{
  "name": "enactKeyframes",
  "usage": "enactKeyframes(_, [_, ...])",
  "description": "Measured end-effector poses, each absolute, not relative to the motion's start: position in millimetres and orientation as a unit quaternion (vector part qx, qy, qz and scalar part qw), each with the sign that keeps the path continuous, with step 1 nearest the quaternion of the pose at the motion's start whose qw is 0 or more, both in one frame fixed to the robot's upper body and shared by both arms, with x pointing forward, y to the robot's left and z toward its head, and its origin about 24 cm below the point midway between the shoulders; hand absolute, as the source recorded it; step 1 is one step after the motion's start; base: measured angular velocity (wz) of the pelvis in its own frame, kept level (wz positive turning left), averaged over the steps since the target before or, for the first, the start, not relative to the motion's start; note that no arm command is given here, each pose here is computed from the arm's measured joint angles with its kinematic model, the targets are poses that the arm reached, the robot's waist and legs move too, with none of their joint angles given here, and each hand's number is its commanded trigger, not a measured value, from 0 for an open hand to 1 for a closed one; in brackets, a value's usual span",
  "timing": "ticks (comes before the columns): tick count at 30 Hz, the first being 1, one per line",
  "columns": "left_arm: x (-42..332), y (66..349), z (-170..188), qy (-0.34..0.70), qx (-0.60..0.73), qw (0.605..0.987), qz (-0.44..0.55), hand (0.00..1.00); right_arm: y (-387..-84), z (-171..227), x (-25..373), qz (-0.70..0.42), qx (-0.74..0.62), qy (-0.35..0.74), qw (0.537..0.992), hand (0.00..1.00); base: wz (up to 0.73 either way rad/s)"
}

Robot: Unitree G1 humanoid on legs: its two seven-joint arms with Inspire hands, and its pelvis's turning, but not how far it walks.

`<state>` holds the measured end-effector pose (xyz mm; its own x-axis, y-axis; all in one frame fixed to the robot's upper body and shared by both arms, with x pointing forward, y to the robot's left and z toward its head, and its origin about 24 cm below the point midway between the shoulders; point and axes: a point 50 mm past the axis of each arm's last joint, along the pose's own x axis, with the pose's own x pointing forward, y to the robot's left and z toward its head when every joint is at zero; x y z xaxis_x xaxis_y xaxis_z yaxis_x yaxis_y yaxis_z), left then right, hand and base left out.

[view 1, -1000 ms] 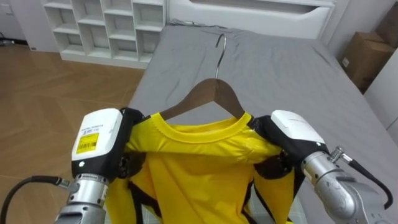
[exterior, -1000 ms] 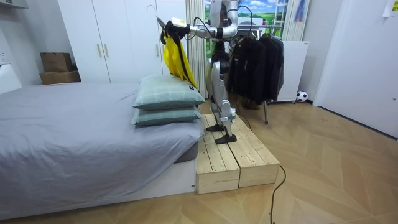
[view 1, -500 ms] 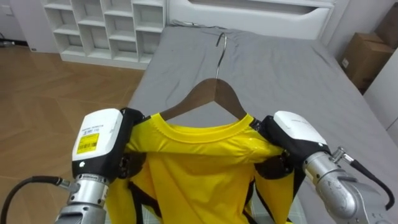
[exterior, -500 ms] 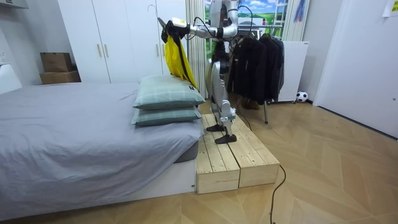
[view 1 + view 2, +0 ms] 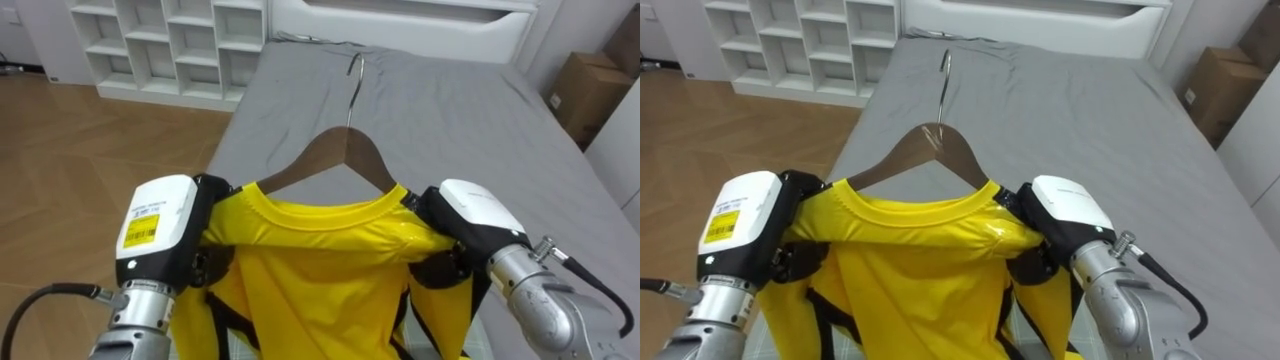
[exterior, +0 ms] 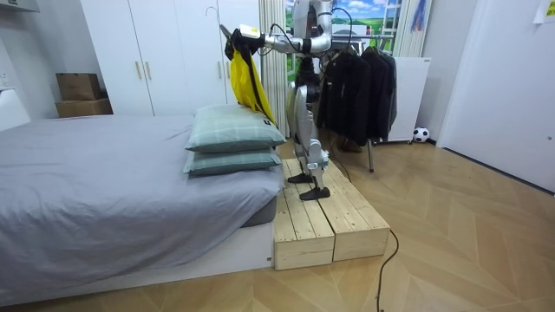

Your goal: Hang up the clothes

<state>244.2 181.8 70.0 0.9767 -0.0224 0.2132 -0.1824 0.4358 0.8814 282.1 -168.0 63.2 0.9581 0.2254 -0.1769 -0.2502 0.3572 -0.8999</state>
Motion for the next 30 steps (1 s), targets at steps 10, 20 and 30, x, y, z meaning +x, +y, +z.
enactKeyframes(10, [244.2,175.8,68.6,-0.096,0.514,0.851,0.048,0.0,-163.7,58.8,280.8,0.158,-0.545,0.018,0.823,1.0,0.0])
enactKeyframes(20, [244.0,172.0,67.7,-0.098,0.496,0.862,0.041,0.0,-162.9,57.0,280.1,0.169,-0.549,0.026,0.818,1.0,0.0])
enactKeyframes(30, [244.0,172.0,67.7,-0.097,0.495,0.862,0.041,0.0,-163.0,56.8,280.0,0.169,-0.548,0.026,0.819,1.0,0.0])
